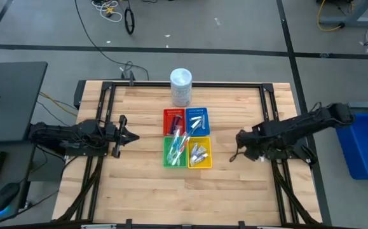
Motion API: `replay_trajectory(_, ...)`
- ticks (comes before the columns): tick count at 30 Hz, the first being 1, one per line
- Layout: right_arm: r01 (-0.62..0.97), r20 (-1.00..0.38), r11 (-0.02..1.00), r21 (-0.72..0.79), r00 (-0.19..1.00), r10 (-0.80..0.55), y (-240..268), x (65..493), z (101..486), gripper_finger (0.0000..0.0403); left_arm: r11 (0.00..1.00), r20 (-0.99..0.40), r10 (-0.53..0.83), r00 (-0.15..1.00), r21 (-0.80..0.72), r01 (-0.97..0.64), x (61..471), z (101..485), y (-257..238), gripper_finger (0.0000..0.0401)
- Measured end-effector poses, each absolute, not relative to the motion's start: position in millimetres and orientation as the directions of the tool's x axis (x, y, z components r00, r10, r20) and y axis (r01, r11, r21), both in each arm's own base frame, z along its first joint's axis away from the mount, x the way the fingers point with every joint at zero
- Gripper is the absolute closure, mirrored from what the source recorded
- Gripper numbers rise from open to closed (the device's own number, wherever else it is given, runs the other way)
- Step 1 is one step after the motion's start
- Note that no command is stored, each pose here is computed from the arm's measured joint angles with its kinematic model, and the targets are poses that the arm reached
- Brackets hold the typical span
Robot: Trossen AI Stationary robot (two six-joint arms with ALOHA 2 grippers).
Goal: Pick & Place Travel size toiletries
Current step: Put the white toothpaste into the yellow bin
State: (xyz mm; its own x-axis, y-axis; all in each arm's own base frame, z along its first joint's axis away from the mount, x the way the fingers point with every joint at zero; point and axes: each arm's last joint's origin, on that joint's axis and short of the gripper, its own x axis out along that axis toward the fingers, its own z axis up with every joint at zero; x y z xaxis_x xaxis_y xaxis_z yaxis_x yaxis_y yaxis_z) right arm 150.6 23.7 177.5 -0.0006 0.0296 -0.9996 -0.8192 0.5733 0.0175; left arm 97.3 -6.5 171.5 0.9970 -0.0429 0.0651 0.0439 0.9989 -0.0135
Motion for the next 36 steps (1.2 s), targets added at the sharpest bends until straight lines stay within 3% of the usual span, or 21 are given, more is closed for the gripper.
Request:
replay_trajectory(7,-0.615,-0.994,0.788,-0.035,0.103,0.037,15,171,200,0.023,0.999,0.066,-0.042,0.997,-0.014,0.043,97,172,-6,0.0374)
replay_trajectory(14,-0.453,-0.994,0.891,-0.018,0.107,0.034,11,172,202,0.0239,0.999,0.066,-0.043,0.997,-0.013,0.044,97,172,-6,0.0374)
replay_trajectory(22,-0.394,-0.993,0.916,-0.076,0.117,-0.032,6,176,203,0.0255,0.999,0.065,-0.043,0.997,-0.013,0.044,97,172,-6,0.0374)
replay_trajectory(27,-0.321,-0.976,0.939,-0.121,0.209,-0.054,-4,193,229,0.0264,0.999,0.065,-0.042,0.997,-0.014,0.043,97,172,-6,0.0374)
replay_trajectory(32,-0.023,-0.967,0.998,-0.064,0.248,-0.057,-6,210,245,0.027,0.999,0.064,-0.042,0.997,-0.013,0.043,97,171,-6,0.0374)
replay_trajectory(36,0.246,-0.984,0.969,-0.01,0.168,-0.053,-4,213,239,0.0271,0.999,0.065,-0.042,0.997,-0.014,0.043,97,172,-6,0.0374)
